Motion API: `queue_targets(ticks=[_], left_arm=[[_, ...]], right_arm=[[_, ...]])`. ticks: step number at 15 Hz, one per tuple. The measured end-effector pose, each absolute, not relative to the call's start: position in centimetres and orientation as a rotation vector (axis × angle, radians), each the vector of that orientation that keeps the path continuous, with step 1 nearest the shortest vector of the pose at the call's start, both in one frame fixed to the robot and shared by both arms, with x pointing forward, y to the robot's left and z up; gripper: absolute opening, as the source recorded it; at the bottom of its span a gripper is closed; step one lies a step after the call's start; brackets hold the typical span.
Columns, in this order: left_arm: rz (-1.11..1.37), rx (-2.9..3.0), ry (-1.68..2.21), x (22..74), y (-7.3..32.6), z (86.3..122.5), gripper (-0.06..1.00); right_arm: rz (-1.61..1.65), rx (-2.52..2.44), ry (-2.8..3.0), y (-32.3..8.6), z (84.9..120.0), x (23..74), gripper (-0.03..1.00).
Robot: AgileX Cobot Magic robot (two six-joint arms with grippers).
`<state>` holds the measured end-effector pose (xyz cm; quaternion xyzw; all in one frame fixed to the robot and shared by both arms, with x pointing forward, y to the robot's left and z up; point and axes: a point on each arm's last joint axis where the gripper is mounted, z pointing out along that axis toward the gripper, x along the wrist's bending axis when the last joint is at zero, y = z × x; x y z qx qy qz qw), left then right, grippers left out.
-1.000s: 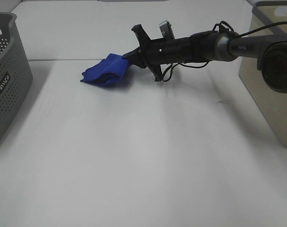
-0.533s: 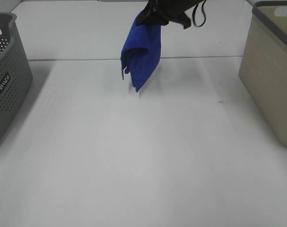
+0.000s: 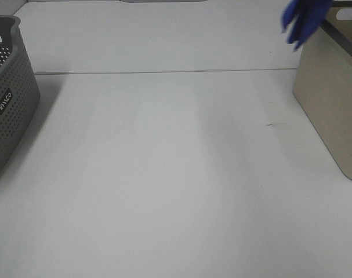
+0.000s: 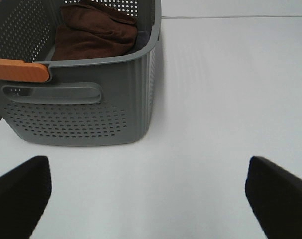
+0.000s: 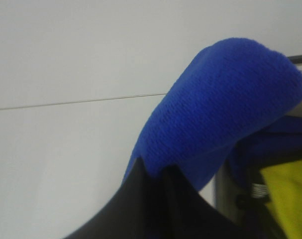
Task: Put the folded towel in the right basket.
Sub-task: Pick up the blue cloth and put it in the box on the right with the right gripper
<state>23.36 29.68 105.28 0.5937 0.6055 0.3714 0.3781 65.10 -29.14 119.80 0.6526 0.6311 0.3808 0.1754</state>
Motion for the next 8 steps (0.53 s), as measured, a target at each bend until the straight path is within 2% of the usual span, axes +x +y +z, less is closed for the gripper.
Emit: queue_targets(ticks=[2,4,7,8], left_arm=[[0.949,1.517,1.548,23.4,29.7,105.3,0.99],[0.949,1.517,1.548,23.4,29.7,105.3,0.99],[0.949,1.517,1.548,23.4,29.7,105.3,0.99],[0.949,1.517,1.548,23.4,29.7,105.3,0.99]], right_arm=[[1.019,1.935,1.661,-34.5,120.2,64.3,0.04],[0.951,2.001,1.606,-38.0,119.2,64.2,0.04],[0.792,2.058,1.626,-40.1,116.1,65.6,0.04],[0.725,2.131,1.656,-40.6,113.6,66.6,0.04]])
